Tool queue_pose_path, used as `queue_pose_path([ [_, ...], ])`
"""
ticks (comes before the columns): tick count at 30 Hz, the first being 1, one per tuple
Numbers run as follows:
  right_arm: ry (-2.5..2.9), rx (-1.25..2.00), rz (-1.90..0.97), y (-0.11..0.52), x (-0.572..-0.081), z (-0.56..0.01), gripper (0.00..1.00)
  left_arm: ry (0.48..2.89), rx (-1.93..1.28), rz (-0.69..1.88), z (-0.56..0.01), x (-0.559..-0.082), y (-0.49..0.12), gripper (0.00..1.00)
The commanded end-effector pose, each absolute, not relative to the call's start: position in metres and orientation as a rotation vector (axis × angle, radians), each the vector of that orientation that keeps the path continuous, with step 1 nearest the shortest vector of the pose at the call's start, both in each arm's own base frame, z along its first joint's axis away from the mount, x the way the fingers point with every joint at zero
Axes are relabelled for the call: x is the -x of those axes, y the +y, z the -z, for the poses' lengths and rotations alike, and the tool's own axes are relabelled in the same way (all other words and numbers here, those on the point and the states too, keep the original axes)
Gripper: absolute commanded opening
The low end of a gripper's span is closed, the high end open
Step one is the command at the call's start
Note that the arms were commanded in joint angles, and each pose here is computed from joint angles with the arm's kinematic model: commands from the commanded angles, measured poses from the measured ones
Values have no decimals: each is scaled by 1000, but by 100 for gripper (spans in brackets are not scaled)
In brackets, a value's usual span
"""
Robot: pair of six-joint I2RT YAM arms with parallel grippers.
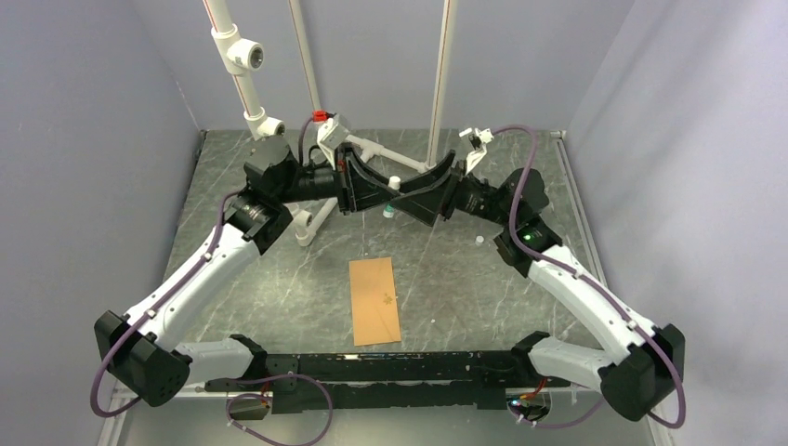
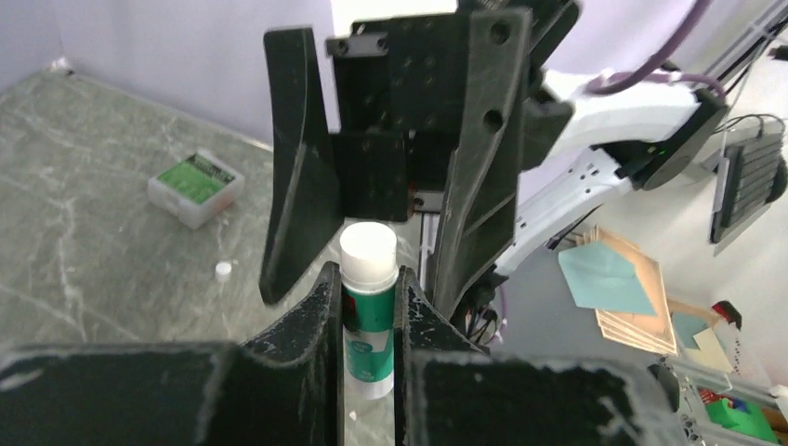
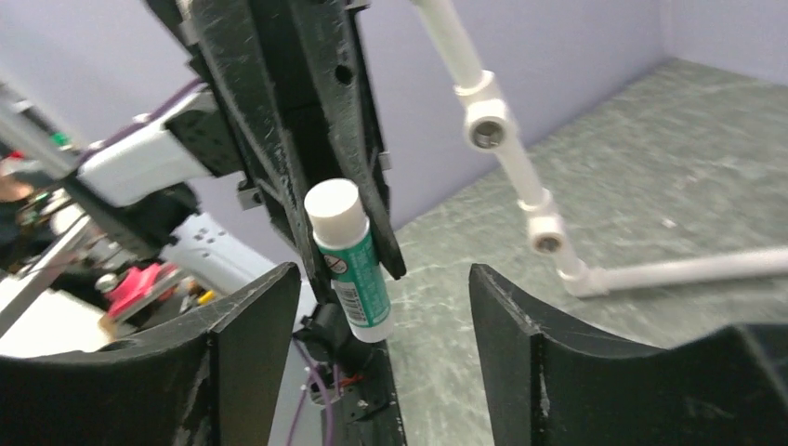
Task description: Place the letter into the envelope and seal it
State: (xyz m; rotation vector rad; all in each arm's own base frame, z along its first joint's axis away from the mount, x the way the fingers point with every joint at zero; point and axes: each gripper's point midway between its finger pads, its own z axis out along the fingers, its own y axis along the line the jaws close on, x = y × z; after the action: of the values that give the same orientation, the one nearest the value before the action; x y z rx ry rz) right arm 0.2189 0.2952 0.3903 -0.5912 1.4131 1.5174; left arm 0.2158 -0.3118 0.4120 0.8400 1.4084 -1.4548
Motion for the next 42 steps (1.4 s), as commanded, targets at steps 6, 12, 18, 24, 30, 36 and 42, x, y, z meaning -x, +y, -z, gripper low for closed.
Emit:
queue_pose_path([
  [6, 1749, 237, -1111, 238, -265, -406, 75, 1442, -1197, 1021, -372, -236, -298, 2],
  [12, 1929, 33, -1150, 249, -280, -392, 73, 1498, -1206, 859, -356, -269, -296, 2],
  [18, 2029, 58, -1113, 266, -284, -374, 70, 1516, -1234, 832, -347, -279, -299, 2],
  [24, 2074, 56, -1129, 280, -286, -358, 64, 1520, -1257, 865, -340, -275, -303, 3],
  [30, 2070, 36, -1167, 290, -285, -353, 58, 1524, -1271, 884, -338, -273, -306, 2],
  [36, 2107, 49, -1169, 298, -284, -346, 56, 1526, -1287, 884, -335, -272, -308, 2],
  [42, 2123, 69, -1189, 303, -281, -343, 29, 1533, -1283, 864, -334, -274, -307, 2],
])
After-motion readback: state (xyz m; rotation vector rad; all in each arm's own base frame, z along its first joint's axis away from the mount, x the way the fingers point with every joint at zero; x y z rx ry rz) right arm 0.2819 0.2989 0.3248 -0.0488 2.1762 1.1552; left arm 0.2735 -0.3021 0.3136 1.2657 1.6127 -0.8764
